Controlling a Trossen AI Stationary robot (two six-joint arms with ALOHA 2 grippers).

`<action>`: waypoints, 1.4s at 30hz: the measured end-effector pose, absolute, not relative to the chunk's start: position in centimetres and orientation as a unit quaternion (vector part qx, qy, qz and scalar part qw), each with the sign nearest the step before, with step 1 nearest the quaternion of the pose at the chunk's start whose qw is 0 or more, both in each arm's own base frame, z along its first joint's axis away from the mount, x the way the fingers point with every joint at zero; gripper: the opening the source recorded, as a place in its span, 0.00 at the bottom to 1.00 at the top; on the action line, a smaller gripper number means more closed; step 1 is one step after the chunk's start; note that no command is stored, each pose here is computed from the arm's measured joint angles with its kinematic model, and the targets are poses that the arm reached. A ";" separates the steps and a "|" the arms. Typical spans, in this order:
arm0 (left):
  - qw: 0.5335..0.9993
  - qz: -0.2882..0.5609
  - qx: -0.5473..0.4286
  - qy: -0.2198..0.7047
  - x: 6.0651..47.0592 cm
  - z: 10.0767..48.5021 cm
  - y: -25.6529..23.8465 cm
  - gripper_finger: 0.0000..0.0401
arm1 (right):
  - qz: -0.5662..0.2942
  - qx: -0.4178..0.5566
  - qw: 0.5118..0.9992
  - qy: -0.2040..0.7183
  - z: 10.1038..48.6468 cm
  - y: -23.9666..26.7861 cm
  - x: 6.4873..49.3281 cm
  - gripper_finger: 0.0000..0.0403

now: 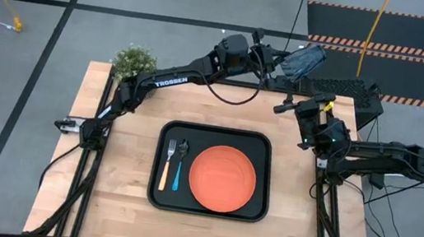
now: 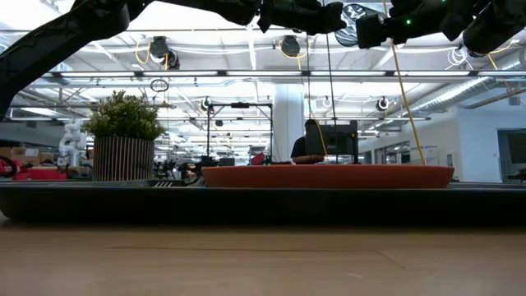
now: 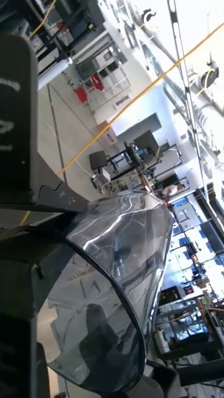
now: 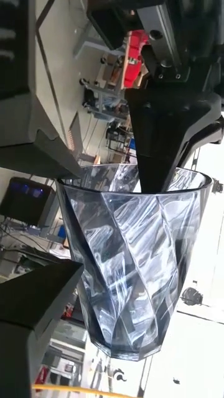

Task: Pick and place plate/cup/fork/spoon on tray
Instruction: Put the blue cup to the top right of the orange plate on the black table tray

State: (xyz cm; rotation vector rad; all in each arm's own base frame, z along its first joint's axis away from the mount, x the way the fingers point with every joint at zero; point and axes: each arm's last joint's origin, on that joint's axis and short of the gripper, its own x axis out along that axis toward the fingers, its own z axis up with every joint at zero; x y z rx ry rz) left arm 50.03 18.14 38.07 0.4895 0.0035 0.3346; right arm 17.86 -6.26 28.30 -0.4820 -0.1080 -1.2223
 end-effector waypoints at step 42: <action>0.962 0.156 0.224 -0.021 50.1 38.1 18.2 0.12 | -0.574 -0.319 0.753 -0.055 29.5 -6.0 17.2 0.48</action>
